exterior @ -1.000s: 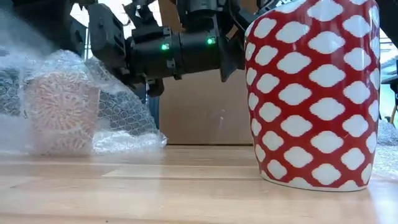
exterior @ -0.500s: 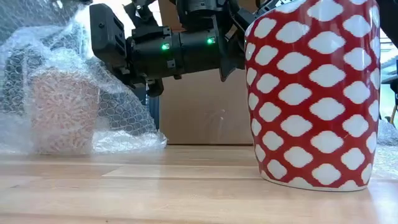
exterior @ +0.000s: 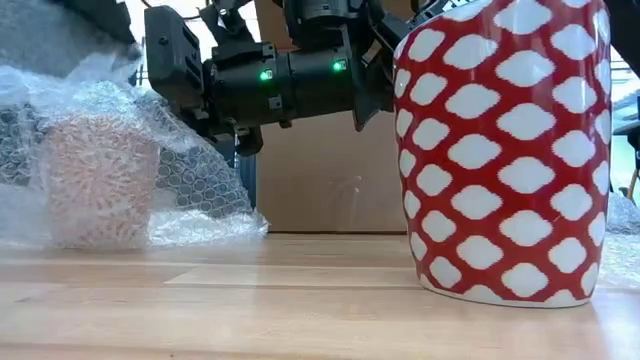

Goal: Wrap mug
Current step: Wrap the yellow mug with the left bubble wrap

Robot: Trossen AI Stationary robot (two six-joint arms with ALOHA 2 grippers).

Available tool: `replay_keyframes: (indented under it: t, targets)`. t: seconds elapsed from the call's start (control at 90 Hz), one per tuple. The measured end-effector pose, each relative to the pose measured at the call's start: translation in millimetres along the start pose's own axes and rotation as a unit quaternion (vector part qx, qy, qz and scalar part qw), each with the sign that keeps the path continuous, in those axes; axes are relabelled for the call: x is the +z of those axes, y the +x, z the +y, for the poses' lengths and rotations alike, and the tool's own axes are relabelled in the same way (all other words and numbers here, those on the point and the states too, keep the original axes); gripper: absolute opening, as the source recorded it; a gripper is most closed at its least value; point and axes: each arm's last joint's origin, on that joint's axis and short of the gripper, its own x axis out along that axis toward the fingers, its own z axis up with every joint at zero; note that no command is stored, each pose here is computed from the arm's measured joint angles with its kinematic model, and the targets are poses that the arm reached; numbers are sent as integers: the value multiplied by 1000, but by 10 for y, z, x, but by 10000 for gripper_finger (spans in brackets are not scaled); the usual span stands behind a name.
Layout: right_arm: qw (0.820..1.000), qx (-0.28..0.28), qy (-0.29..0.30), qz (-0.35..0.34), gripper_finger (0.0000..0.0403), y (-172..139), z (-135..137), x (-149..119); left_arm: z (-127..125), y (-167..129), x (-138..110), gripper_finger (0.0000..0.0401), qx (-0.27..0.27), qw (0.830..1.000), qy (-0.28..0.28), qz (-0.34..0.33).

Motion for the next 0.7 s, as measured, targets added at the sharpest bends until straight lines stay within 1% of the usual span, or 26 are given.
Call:
replay_keyframes:
  t: [0.067,0.144,0.222,0.289,0.389,0.522,0.644,0.7]
  targets:
    - [1000,0,0,0,0,0,0,1,-9,67,-10,148,13,1000,8,12]
    - [1000,0,0,-1,0,0,0,1,-10,153,-14,168,28,999,17,26]
    - [1000,0,0,0,0,0,0,1,-7,205,-6,177,37,999,21,31]
    - [1000,0,0,0,0,0,0,1,-8,179,33,179,38,999,22,28]
    - [1000,0,0,0,0,0,0,1,-65,16,180,180,14,999,32,-5]
    - [1000,0,0,-1,0,0,0,1,-106,-362,371,180,-24,997,38,-63]
    - [1000,0,0,-1,0,0,0,1,-53,-651,443,180,-5,995,43,-88]
    - [1000,0,0,-1,0,0,0,1,-13,-750,438,180,6,996,30,-85]
